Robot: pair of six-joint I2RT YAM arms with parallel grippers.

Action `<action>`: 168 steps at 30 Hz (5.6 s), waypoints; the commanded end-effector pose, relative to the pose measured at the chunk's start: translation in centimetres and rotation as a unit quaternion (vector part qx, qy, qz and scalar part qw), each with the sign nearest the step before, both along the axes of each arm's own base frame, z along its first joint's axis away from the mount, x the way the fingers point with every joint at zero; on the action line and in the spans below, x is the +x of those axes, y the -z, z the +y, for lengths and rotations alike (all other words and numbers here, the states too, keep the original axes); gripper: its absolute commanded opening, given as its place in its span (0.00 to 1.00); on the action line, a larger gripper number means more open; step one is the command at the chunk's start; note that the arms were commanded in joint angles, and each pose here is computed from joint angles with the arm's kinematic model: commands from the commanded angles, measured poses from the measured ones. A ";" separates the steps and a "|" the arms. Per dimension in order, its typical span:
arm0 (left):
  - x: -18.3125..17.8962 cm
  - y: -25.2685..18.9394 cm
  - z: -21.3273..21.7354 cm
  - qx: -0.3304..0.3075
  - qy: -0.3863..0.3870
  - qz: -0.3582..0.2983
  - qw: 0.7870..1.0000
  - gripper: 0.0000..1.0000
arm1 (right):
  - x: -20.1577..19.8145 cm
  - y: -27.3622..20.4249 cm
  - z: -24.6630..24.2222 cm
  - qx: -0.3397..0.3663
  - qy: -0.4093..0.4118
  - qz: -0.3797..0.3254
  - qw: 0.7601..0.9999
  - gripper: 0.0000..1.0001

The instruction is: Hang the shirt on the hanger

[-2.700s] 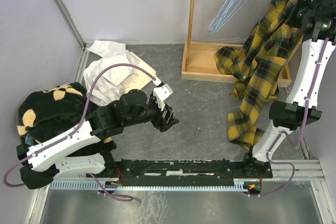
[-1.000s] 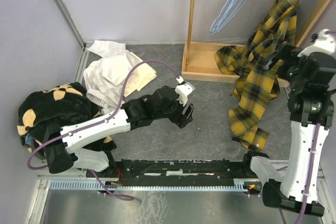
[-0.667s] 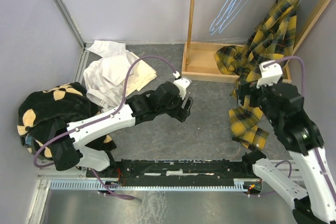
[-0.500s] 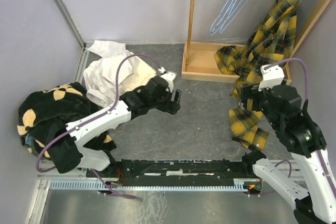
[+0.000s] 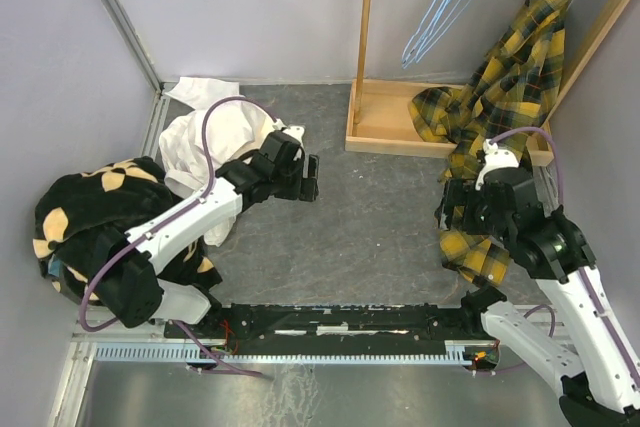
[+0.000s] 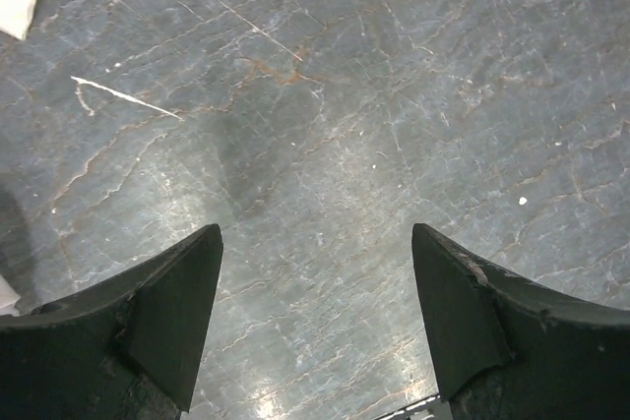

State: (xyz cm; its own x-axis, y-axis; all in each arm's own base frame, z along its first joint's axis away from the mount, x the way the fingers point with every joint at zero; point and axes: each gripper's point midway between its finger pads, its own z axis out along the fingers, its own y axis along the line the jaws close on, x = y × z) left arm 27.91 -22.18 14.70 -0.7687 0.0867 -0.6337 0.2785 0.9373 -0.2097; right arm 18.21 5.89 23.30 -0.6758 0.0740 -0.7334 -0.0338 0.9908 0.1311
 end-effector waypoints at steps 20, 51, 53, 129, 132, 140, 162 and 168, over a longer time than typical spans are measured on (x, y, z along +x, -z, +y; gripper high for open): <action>1.4 -4.4 3.1 -0.009 -0.061 -0.096 0.993 0.88 | 0.7 9.8 -2.9 -0.052 0.254 0.032 0.965 0.93; 0.0 -4.3 3.6 -0.023 -0.058 -0.088 0.994 0.87 | 8.3 19.9 -1.6 -0.005 0.309 0.090 0.947 0.08; -0.1 -4.3 3.7 -0.022 -0.060 -0.088 0.994 0.87 | 9.7 18.7 -1.5 -0.002 0.300 0.071 0.951 0.00; -2.9 -3.5 6.8 -0.021 -0.083 -0.089 0.992 0.86 | 35.4 12.1 15.2 0.023 -0.048 -0.055 0.997 0.57; -2.9 -3.8 6.9 -0.019 -0.083 -0.091 0.992 0.86 | 35.3 12.9 16.9 0.012 -0.054 -0.041 0.998 0.57; -3.2 -4.3 7.3 -0.019 -0.086 -0.097 0.991 0.86 | 34.8 15.0 19.9 0.013 -0.066 -0.015 0.998 0.57; -3.7 -4.4 7.8 -0.018 -0.085 -0.101 0.991 0.86 | 36.0 8.6 16.2 0.012 0.017 -0.142 0.990 0.44; -3.7 -4.4 7.9 -0.017 -0.084 -0.101 0.991 0.86 | 36.7 11.3 14.7 -0.064 0.049 -0.053 0.995 0.45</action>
State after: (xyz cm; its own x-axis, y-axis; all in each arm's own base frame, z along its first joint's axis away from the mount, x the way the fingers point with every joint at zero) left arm 23.75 -14.54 18.02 -0.6589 -0.0300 -0.7517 0.1689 0.9678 -0.1867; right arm 54.61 22.56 12.78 -0.5222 0.0676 -0.8501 -0.0352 0.9943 0.1006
